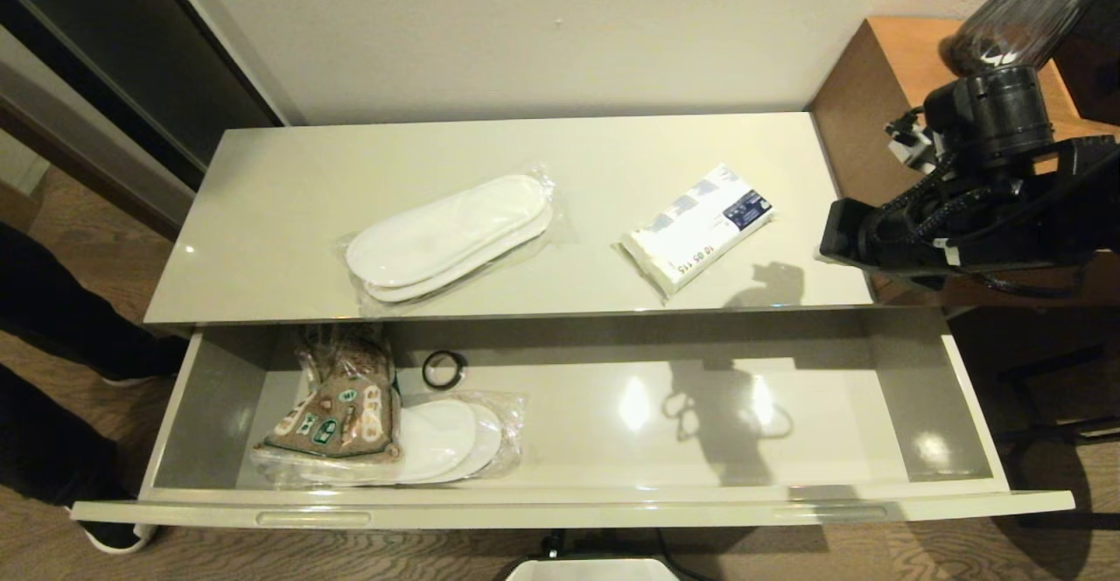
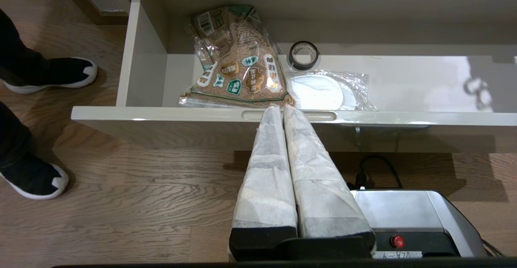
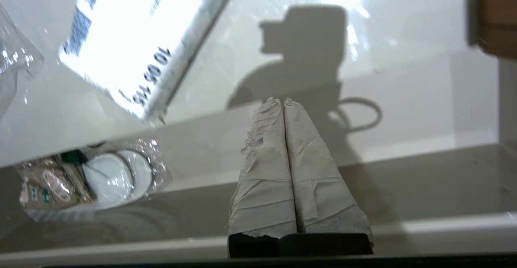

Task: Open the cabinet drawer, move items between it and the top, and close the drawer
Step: Pick up the tissue on the table

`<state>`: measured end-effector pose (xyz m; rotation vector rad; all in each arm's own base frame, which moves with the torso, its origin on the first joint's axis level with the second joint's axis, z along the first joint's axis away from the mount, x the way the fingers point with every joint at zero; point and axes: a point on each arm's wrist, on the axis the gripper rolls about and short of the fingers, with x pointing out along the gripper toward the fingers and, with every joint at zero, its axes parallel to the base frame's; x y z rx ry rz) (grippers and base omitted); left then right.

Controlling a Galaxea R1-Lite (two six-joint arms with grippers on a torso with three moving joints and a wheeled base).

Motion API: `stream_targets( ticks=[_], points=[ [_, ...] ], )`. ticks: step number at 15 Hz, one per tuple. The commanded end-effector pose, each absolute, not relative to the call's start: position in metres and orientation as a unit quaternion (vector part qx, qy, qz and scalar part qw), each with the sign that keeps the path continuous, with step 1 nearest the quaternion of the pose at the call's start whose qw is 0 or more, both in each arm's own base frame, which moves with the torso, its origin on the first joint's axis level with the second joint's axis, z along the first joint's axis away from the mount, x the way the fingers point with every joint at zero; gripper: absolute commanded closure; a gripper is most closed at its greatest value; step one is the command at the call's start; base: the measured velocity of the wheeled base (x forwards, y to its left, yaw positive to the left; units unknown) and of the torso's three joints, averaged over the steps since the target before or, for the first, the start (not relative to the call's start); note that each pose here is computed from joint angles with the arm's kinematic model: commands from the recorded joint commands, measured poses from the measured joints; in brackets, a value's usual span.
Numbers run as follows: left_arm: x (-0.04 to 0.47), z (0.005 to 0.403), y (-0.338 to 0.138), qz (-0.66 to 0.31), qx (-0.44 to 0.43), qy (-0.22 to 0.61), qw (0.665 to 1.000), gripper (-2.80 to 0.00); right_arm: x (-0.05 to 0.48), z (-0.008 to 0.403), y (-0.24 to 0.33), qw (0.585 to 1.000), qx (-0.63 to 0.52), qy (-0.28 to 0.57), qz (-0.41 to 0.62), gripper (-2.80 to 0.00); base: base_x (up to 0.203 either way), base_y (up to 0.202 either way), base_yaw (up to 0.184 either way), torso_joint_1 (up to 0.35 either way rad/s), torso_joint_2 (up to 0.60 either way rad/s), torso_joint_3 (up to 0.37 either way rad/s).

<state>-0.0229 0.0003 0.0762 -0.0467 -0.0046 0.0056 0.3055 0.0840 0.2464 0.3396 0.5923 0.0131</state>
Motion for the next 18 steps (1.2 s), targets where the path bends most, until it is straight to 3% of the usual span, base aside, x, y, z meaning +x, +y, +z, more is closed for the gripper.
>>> stream_targets(
  ticks=[1,2,18],
  points=[
    [-0.023,0.076,0.000,0.003,-0.024,-0.002,1.000,0.00,0.329,0.230,0.090,0.938,0.165,0.305,0.004,0.00,0.000,0.000,0.000,0.000,0.00,0.000],
    [-0.023,0.076,0.000,0.003,-0.024,-0.002,1.000,0.00,0.333,0.226,0.092,0.938,0.166,0.303,0.004,-2.80,0.000,0.000,0.000,0.000,0.00,0.000],
    [-0.023,0.076,0.000,0.003,-0.024,-0.002,1.000,0.00,0.398,0.205,0.112,0.944,0.207,0.250,0.050,-2.80,0.000,0.000,0.000,0.000,0.00,0.000]
  ],
)
